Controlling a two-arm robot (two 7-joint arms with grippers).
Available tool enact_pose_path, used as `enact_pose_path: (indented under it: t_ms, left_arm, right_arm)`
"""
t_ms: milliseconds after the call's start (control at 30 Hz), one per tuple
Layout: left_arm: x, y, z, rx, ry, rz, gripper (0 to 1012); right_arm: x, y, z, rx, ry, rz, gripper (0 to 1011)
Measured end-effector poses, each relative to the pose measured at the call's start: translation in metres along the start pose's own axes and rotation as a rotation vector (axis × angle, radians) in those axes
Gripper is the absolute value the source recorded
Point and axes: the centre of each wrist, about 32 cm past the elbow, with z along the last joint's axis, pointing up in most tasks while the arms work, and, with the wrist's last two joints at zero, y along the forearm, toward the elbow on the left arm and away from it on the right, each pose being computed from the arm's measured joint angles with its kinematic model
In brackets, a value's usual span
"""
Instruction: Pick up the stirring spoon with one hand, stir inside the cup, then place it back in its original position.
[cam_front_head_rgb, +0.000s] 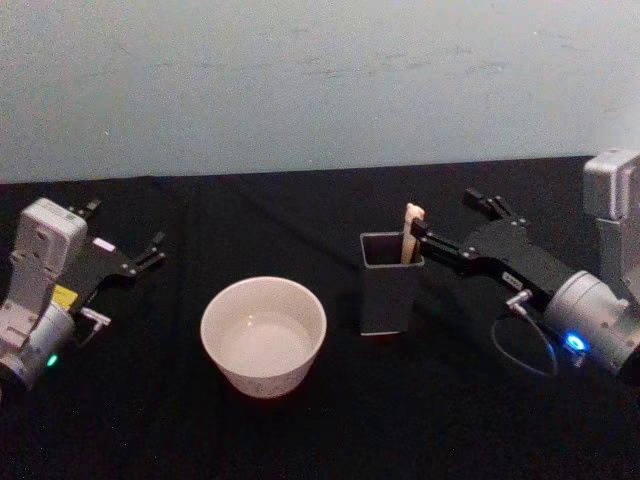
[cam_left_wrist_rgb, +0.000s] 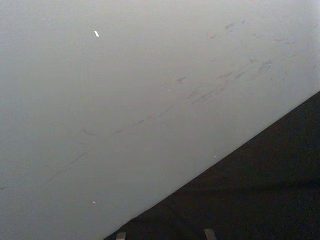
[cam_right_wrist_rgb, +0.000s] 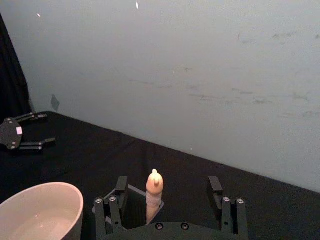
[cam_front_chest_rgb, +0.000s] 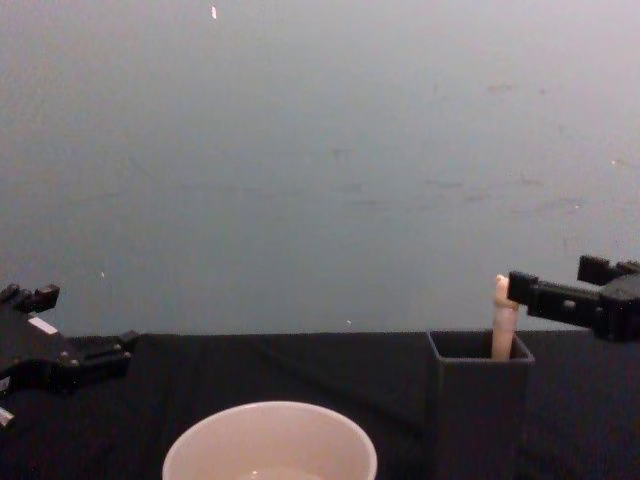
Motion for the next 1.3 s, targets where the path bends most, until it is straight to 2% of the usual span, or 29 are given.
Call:
enact_pose_path:
  t_ms: [467,1300]
  left_arm:
    - [0.0,0.0,0.0,0.0,0.0,0.0,1002]
    - [0.0,0.0,0.0,0.0,0.0,0.0,1001]
  right_arm:
    - [0.001,0.022,-0.005,-0.055,0.014,0.015,1002]
    - [0.003,0.032,-0.007,-0.076,0.025,0.028,1002]
